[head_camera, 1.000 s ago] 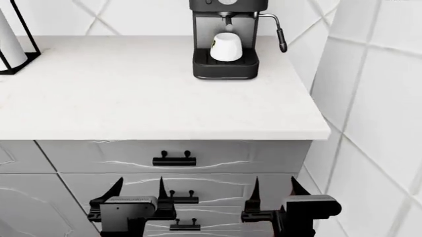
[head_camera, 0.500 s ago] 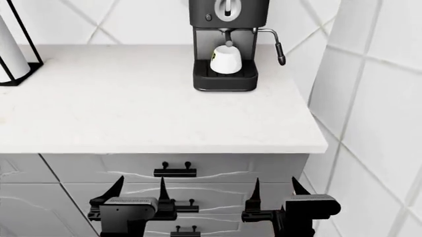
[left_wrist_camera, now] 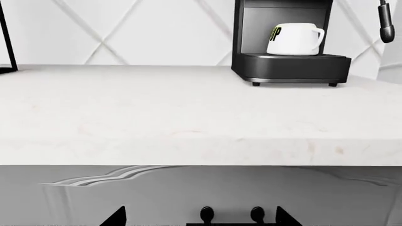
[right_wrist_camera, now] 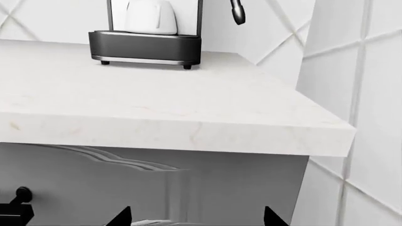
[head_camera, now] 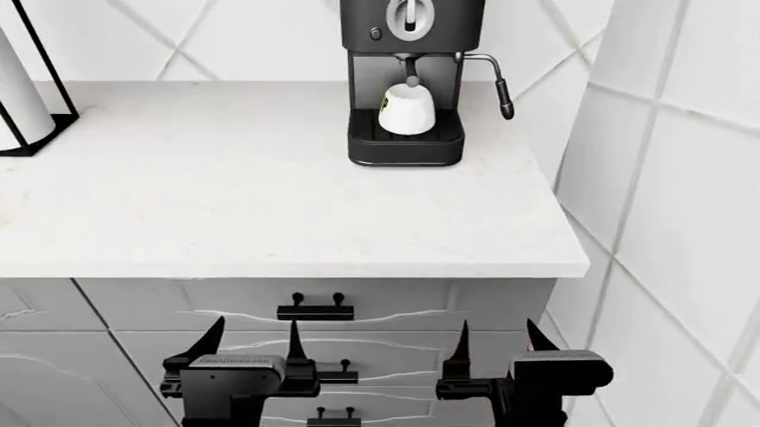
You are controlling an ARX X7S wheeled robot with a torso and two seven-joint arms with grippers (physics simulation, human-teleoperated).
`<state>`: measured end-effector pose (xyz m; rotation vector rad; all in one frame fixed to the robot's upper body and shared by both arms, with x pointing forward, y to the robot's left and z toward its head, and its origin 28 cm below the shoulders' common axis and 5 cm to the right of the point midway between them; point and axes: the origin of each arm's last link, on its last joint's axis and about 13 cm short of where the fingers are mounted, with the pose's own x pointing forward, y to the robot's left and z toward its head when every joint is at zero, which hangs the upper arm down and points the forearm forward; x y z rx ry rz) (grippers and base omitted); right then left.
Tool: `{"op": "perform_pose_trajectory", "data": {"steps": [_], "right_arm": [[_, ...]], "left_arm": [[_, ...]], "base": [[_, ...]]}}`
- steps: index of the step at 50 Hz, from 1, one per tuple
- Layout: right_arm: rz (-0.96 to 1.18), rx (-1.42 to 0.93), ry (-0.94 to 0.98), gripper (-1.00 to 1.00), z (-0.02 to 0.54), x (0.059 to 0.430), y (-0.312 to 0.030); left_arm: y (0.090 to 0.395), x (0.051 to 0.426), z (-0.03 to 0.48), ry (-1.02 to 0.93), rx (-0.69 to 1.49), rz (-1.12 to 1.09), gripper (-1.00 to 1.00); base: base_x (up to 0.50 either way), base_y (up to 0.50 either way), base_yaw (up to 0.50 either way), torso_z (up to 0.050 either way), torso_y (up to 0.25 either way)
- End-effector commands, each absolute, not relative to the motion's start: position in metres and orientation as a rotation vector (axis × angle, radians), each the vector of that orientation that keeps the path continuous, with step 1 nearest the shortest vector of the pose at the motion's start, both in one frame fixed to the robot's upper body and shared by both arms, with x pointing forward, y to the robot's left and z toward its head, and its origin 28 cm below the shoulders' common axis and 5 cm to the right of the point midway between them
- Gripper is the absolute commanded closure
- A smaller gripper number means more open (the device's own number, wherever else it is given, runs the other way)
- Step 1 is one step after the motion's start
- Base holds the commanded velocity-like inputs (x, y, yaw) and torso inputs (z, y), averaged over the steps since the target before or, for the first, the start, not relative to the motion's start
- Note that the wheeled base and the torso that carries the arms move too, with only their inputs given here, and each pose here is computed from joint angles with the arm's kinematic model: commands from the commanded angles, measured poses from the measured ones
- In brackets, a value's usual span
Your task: Press the button on the coffee machine to serve coffee.
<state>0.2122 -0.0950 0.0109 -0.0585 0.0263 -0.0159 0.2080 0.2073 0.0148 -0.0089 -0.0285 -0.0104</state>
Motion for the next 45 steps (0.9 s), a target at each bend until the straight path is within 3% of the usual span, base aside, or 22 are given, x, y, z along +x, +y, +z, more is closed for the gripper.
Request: {"op": "perform_pose_trajectory", "data": {"steps": [1, 10, 30, 45], "right_arm": [[-0.015, -0.061, 0.029, -1.0, 0.011, 0.212, -0.095], [-0.017, -0.065, -0.024, -1.0, 0.028, 0.215, -0.095], [-0.022, -0.164, -0.144, -1.0, 0.178, 0.214, -0.123], [-0.002, -0.167, -0.188, -1.0, 0.232, 0.222, -0.142]], "left_arm": [[0.211, 0.207, 0.015, -0.023, -0.013, -0.003, -1.0], [0.211, 0.207, 0.024, 0.004, -0.072, 0.04, -1.0], [0.214, 0.222, 0.163, -0.016, 0.013, -0.143, -1.0], [0.228, 0.248, 0.2, -0.007, 0.061, -0.157, -1.0]], "base": [[0.0, 0.0, 0.0, 0.0, 0.0], [0.0, 0.0, 0.0, 0.0, 0.0], [0.0, 0.0, 0.0, 0.0, 0.0], [0.0, 0.0, 0.0, 0.0, 0.0]]}}
